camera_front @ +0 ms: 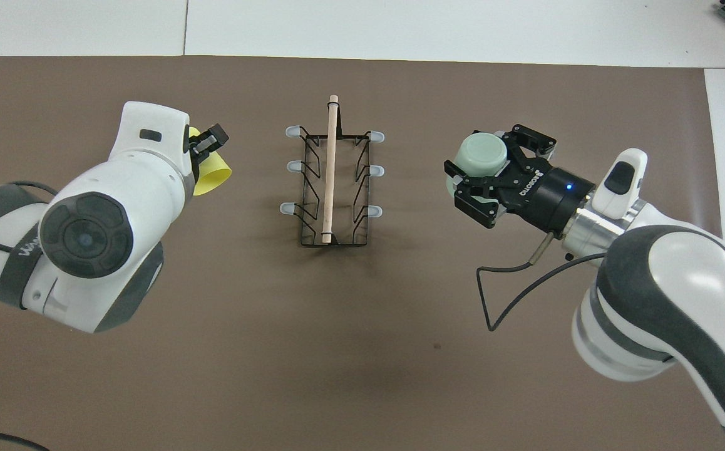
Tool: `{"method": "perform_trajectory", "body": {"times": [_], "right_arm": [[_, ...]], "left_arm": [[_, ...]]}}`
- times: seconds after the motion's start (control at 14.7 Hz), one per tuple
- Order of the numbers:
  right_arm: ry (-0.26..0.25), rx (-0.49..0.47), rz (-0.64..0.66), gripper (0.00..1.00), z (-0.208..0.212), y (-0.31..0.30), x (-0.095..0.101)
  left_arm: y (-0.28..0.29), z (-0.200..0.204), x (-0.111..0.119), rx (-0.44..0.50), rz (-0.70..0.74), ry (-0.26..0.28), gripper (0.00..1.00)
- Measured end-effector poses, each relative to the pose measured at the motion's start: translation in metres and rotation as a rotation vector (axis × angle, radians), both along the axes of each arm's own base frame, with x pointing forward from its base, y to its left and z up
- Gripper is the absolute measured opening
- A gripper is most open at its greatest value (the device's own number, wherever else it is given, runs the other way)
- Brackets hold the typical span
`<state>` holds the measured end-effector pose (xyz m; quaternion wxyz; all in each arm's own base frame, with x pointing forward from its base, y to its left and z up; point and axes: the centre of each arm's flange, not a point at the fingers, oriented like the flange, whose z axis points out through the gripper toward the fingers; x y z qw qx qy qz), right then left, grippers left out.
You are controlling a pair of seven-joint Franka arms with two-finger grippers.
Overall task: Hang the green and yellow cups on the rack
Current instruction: 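Lower the yellow cup onto a peg with the left gripper while the right lowers green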
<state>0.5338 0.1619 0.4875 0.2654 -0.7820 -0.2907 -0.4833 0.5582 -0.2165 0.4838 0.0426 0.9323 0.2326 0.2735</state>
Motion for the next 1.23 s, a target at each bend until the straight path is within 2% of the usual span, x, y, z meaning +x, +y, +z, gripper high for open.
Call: {"method": "perform_trajectory", "body": {"times": [0.2,0.34,0.48,0.61,0.89,1.02,1.23], "right_arm": [[-0.016,0.027,-0.007,0.63,-0.014,0.014,-0.008],[-0.050,0.068,-0.005,0.63,-0.040,0.018,-0.007],[-0.063,0.073,-0.012,0.63,-0.070,0.023,-0.005],[-0.051,0.064,-0.006,0.63,-0.087,0.029,-0.004],[-0.033,0.128,-0.021,0.63,-0.096,0.061,-0.018],[-0.033,0.131,-0.025,0.63,-0.098,0.075,-0.026],[-0.031,0.130,-0.024,0.63,-0.099,0.078,-0.028]], "left_arm": [[-0.028,-0.012,-0.016,0.022,-0.051,-0.066,0.67],[-0.039,-0.024,-0.024,0.016,-0.077,-0.097,0.67],[-0.048,-0.030,-0.029,0.003,-0.096,-0.101,0.67],[-0.055,-0.030,-0.031,-0.021,-0.119,-0.114,0.67],[-0.068,-0.050,-0.031,-0.046,-0.165,-0.105,0.67],[-0.072,-0.060,-0.031,-0.050,-0.187,-0.101,0.67],[-0.078,-0.066,-0.033,-0.060,-0.191,-0.091,0.67]]}}
